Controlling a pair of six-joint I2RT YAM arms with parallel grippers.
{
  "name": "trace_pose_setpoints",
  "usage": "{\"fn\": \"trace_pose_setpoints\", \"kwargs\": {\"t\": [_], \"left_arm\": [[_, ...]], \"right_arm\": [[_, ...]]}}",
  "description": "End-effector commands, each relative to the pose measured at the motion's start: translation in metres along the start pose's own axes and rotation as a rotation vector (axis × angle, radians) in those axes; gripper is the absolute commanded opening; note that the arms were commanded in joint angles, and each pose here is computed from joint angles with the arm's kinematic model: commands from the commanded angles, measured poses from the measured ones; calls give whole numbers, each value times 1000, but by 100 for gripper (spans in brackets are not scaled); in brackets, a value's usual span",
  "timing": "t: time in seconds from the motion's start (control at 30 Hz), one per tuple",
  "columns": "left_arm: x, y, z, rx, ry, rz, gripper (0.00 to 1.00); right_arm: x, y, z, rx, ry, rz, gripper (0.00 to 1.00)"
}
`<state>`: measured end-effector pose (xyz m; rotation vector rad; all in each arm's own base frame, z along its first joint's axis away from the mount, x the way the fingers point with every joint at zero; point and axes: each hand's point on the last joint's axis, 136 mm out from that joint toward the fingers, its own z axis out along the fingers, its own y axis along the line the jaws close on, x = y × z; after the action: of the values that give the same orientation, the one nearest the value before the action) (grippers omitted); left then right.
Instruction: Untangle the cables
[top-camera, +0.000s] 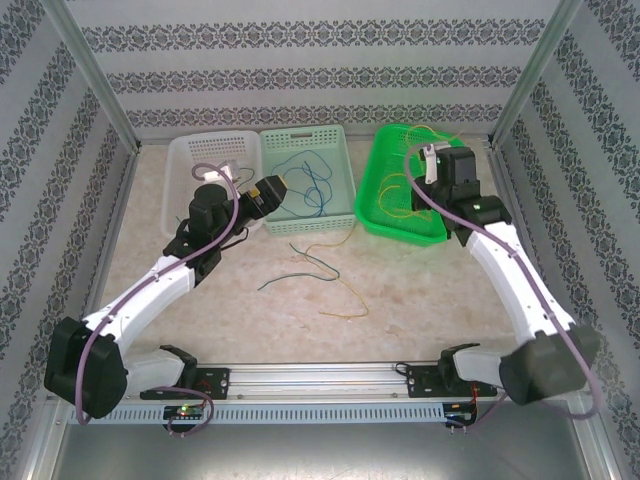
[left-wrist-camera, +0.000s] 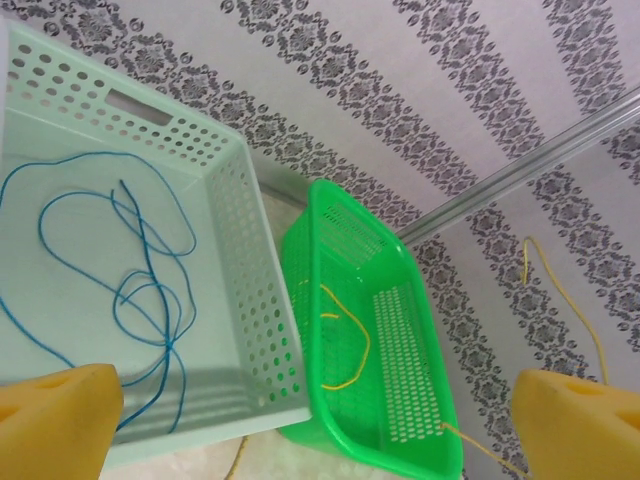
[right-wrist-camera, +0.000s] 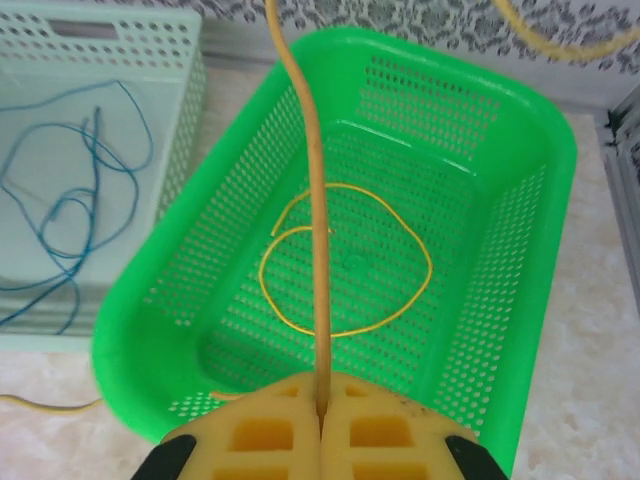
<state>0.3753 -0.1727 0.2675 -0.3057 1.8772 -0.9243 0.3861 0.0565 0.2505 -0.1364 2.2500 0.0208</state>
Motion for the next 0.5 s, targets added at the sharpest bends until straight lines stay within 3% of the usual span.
{"fn": "trace_pose_setpoints", "kwargs": {"t": [0.0, 0.17, 0.23, 0.37, 0.4, 0.47], "left_arm": [[-1, 5, -10, -24, -7, 31, 100], [6, 14, -17, -52, 7, 32, 100], [10, 22, -21, -73, 10, 26, 100], [13, 29, -31, -97, 5, 29, 100], [13, 31, -33, -103, 4, 32, 100], [13, 33, -36, -114, 7, 39, 100]], "right_arm": [[-10, -5, 26, -21, 8, -1, 0], [15, -4, 75, -42, 155, -11, 1], [37, -5, 95, -30, 265, 7, 6], [74, -7, 116, -10, 420, 31, 22], [80, -8, 118, -1, 440, 38, 30], [85, -10, 120, 13, 461, 46, 58]]}}
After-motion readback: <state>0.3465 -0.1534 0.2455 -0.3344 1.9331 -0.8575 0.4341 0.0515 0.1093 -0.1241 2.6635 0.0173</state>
